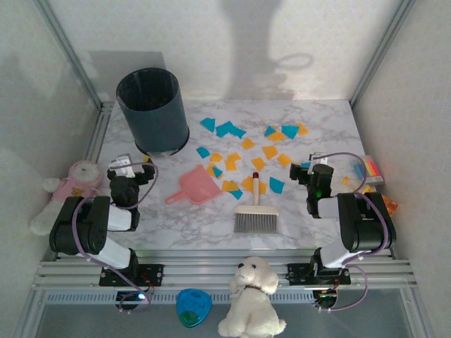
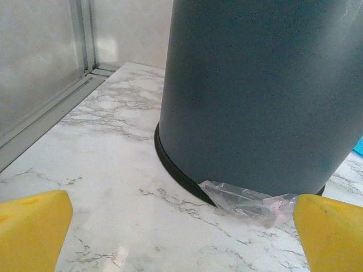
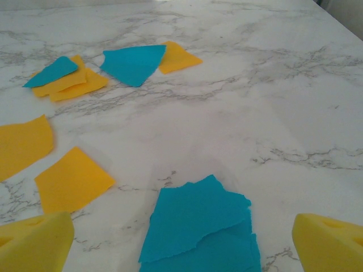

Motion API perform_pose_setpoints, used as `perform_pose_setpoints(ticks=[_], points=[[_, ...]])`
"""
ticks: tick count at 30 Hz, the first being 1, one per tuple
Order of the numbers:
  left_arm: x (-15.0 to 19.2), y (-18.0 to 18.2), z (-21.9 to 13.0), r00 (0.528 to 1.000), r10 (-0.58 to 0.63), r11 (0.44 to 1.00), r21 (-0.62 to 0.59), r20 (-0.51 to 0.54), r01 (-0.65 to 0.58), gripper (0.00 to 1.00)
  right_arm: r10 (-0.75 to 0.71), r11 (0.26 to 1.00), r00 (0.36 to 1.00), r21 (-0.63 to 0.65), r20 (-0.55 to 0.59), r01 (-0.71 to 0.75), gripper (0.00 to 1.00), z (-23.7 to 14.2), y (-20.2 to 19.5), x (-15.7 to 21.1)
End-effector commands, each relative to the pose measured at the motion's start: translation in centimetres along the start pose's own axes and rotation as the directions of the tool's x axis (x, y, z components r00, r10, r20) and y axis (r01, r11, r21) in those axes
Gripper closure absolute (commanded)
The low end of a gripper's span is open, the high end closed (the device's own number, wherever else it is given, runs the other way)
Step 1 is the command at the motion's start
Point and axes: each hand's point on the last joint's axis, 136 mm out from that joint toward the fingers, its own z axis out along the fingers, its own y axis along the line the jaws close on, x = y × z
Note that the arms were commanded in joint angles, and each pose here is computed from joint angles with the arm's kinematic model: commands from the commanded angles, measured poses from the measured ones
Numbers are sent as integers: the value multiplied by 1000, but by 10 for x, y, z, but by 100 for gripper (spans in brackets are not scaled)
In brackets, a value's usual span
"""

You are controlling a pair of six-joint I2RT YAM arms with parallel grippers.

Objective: Sweep away the paper scraps from the table

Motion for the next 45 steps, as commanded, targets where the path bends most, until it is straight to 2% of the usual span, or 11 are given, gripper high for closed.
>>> perform_pose_setpoints(ticks=[1,3,8,12,15,18,25,30,33,38,45], points=[[-6,-7,1,1000,4,1000,31,20,-4,0,-16,1000,999,-22,37,17,1,1,6,-13],[-10,-8,-3,999,9,1000,28,35,-10,1,-22,999,999,-41,40,23,1,-2,9,-17],[-35,12,-19,995,-59,992,-107,85,68,0,20,998,997,50,75,-24,1,-15,-8,-28],[-39,16,-11,993,-113,979,-178,-46,103,0,82,991,997,105,5,-82,1,-25,-17,-38],[-50,13,-14,980,-184,965,-205,-79,165,0,150,982,985,125,-90,-139,1,-37,-18,-48],[-51,4,-20,952,-261,951,-216,-162,224,0,186,981,965,88,-185,-172,1,-53,-9,-43],[-28,-79,-44,850,-301,951,-71,-431,301,0,280,955,907,0,-315,-295,1,-87,13,-29],[-14,-147,-70,784,-284,923,65,-552,380,0,285,949,884,-22,-372,-315,1,-106,22,-19],[-1,-186,-85,756,-231,915,127,-612,382,2,278,951,877,-16,-393,-308,1,-115,22,-14],[19,-251,-105,743,-76,930,221,-665,293,6,275,955,876,7,-397,-296,1,-121,18,-13],[55,-331,-115,717,163,950,303,-677,70,13,265,959,877,19,-401,-281,1,-124,15,-11]])
